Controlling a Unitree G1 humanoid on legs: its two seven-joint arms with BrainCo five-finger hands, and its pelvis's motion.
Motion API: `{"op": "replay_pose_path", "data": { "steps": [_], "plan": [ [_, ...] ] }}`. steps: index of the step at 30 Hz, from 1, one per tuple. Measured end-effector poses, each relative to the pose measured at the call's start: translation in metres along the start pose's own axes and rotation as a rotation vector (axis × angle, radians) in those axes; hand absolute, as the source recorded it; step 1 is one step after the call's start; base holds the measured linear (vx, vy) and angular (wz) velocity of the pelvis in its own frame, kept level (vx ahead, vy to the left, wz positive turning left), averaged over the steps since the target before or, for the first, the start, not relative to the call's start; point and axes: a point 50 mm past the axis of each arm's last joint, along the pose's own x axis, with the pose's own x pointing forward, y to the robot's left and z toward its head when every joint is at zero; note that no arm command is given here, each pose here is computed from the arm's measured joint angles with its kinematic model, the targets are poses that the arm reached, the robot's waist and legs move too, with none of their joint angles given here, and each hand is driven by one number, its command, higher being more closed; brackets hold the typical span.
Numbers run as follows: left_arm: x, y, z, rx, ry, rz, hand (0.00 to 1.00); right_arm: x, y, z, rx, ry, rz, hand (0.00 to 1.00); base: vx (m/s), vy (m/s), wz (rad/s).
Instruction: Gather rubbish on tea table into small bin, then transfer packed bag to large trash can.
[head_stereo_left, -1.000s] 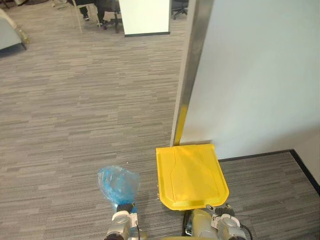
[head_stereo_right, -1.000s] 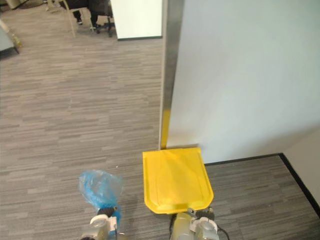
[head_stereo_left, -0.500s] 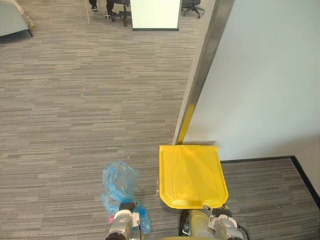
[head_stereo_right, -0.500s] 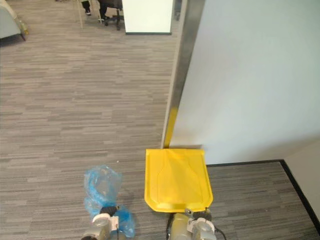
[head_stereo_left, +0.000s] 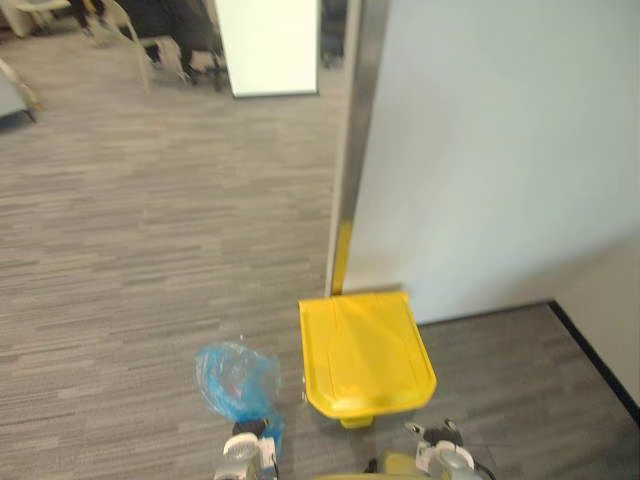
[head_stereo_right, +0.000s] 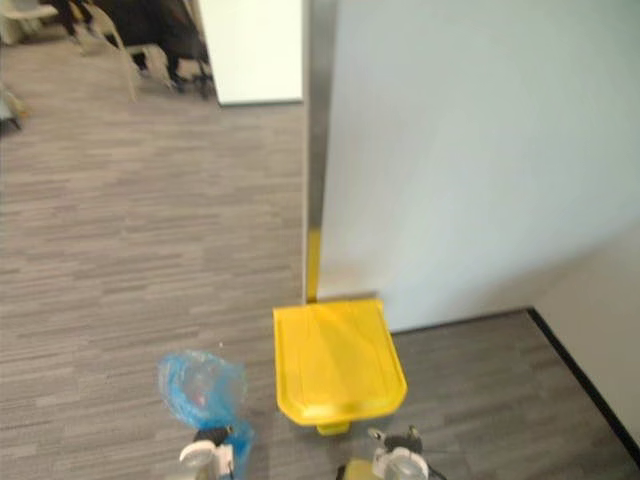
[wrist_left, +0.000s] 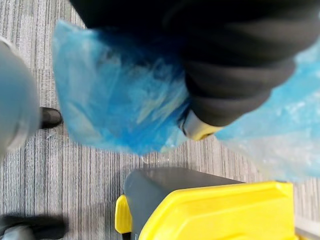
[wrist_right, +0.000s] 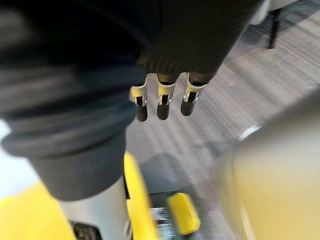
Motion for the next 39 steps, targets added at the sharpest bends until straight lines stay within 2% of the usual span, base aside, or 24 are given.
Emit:
{"op": "replay_pose_path", "data": {
  "steps": [5,11,16,20,28,34,39],
  "plan": [
    [0.0,-0.007,0.005,0.014,-0.016,-0.023,1.0,0.003,-0.015,-0.008,-0.034,0.027,-0.042,0.0,-0.12,-0.086,0.26],
    [0.0,-0.004,0.01,-0.022,-0.041,-0.012,1.0,0.001,-0.006,-0.007,-0.042,0.022,-0.022,0.0,-0.21,0.005,0.22],
    [0.0,-0.001,0.007,-0.063,-0.025,0.003,1.0,0.001,-0.013,-0.011,-0.025,0.029,-0.041,0.0,-0.16,0.084,-0.14],
    [0.0,0.006,0.003,-0.049,-0.017,0.019,1.0,-0.001,-0.017,-0.022,0.001,0.06,-0.054,0.0,0.01,0.068,-0.12],
    [0.004,0.012,0.014,-0.015,-0.042,0.028,1.0,0.0,-0.009,-0.006,-0.039,-0.001,-0.028,0.0,0.07,0.037,-0.38],
    [0.003,0.013,0.015,-0.065,-0.049,0.04,1.0,-0.002,-0.009,-0.014,-0.033,0.018,-0.029,0.0,0.13,-0.011,0.28],
    [0.0,0.002,0.007,-0.086,-0.02,0.012,1.0,0.0,-0.014,-0.015,-0.01,0.04,-0.045,0.0,0.05,-0.029,0.31]
  ]
}}
